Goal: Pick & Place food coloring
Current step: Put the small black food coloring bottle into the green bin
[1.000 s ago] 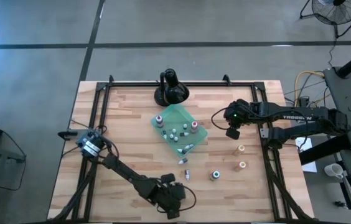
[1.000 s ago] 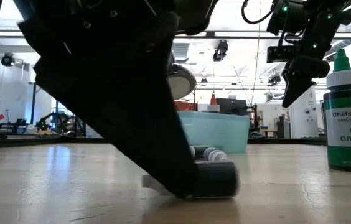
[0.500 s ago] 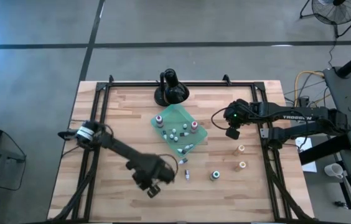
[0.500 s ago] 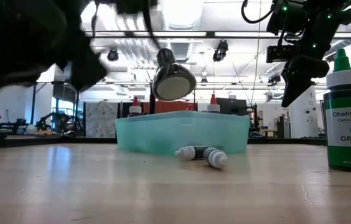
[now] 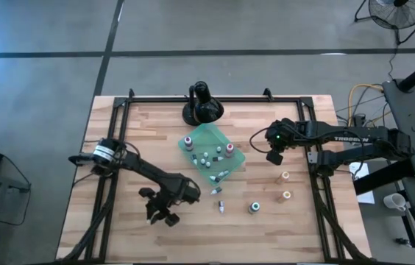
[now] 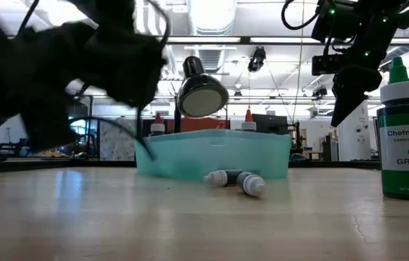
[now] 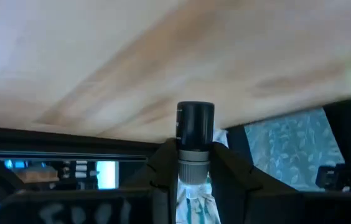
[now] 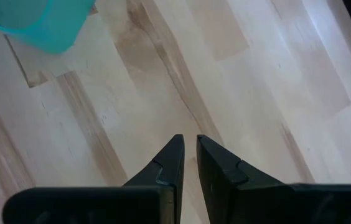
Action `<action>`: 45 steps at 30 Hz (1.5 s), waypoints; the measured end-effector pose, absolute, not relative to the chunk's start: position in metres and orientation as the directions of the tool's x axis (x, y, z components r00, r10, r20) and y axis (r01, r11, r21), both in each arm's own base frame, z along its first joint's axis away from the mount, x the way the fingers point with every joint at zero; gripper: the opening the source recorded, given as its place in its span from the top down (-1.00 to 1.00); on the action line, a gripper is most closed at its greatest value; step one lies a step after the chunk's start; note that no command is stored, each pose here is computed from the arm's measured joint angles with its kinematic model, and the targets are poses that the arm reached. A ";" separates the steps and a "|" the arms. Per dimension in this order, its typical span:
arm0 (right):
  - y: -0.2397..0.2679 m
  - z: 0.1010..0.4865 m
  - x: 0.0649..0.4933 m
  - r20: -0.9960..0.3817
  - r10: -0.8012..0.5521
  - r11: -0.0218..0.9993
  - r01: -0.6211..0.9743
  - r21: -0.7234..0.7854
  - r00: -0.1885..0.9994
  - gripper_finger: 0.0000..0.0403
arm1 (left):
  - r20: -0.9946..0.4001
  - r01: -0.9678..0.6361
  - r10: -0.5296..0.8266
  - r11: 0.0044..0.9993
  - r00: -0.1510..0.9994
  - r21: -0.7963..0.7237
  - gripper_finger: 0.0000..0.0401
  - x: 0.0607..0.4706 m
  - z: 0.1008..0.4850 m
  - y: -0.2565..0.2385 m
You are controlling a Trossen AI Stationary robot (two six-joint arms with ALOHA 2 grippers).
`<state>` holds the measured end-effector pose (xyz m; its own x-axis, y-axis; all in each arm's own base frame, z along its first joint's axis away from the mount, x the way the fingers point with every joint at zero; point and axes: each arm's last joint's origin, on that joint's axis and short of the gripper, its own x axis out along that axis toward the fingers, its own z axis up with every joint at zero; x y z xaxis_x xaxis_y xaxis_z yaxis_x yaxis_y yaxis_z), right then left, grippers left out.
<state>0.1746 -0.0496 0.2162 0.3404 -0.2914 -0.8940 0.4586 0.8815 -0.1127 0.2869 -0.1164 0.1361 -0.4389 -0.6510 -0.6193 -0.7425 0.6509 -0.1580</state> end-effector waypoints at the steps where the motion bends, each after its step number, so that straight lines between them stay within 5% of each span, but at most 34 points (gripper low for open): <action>1: -0.050 0.216 0.175 -0.894 -0.291 0.881 0.459 -0.113 0.340 0.81 | -0.615 -0.751 -0.650 0.646 -0.447 -0.136 0.75 0.283 0.132 -0.115; 10: -0.050 0.216 0.175 -0.893 -0.292 0.884 0.453 -0.115 0.343 0.81 | -0.518 -0.798 -0.703 0.600 -0.487 -0.063 0.75 0.259 0.112 -0.109; 29: -0.050 0.217 0.176 -0.889 -0.295 0.884 0.454 -0.114 0.350 0.81 | -0.577 -0.802 -0.688 0.590 -0.440 -0.091 0.73 0.264 0.105 -0.110; 45: -0.050 0.216 0.176 -0.888 -0.295 0.884 0.454 -0.114 0.353 0.81 | -0.689 -0.771 -0.592 0.632 -0.419 -0.075 0.26 0.273 0.107 -0.110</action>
